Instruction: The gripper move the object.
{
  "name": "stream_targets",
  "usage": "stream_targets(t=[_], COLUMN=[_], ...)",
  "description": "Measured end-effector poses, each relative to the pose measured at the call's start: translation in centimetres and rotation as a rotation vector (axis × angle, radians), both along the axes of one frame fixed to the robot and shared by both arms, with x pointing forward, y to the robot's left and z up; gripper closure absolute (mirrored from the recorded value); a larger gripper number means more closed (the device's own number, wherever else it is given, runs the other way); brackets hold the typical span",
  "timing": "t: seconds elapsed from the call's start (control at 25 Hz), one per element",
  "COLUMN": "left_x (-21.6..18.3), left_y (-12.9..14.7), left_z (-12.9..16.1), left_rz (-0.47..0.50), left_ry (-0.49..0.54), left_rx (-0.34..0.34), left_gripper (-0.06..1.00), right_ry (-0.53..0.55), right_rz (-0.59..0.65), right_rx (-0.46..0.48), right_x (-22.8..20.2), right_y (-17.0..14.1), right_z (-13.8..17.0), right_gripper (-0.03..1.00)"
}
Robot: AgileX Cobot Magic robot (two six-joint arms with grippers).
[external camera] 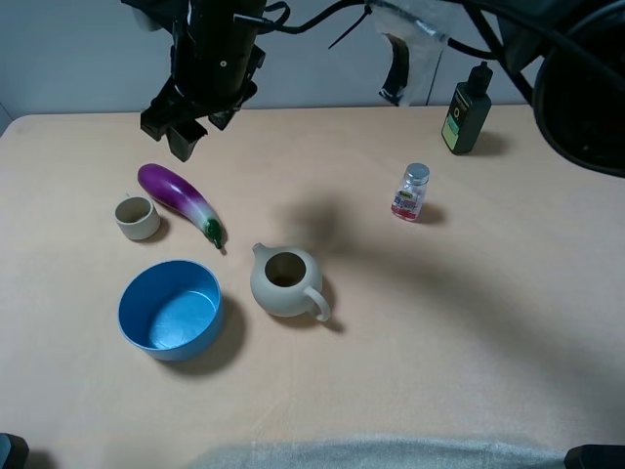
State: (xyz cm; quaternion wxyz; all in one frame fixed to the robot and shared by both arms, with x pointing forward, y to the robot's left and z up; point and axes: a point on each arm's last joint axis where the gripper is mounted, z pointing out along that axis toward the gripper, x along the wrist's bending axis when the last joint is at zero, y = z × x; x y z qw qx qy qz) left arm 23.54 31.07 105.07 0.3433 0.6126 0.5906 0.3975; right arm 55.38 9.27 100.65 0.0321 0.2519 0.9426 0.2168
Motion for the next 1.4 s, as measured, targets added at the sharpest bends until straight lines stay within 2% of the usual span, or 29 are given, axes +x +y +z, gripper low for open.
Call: stream_targets(t=[0.28, 0.84, 1.24, 1.4], left_x=[0.0, 0.0, 0.0, 0.0], left_y=[0.0, 0.0, 0.0, 0.0], left_z=[0.0, 0.0, 0.0, 0.0], left_rz=[0.0, 0.0, 0.0, 0.0], left_ry=[0.0, 0.0, 0.0, 0.0], left_rx=[0.0, 0.0, 0.0, 0.0], left_gripper=[-0.05, -0.05, -0.05, -0.05], right_ry=[0.045, -0.041, -0.039, -0.066], right_rz=[-0.036, -0.125, -0.268, -0.327], right_rx=[-0.021, 0.113, 0.118, 0.09], right_x=[-0.1, -0.1, -1.8, -2.7], right_y=[-2.5, -8.0, -15.4, -18.2], right_z=[3.4, 12.1, 15.2, 15.9], right_gripper=[0.45, 0.39, 0.31, 0.29])
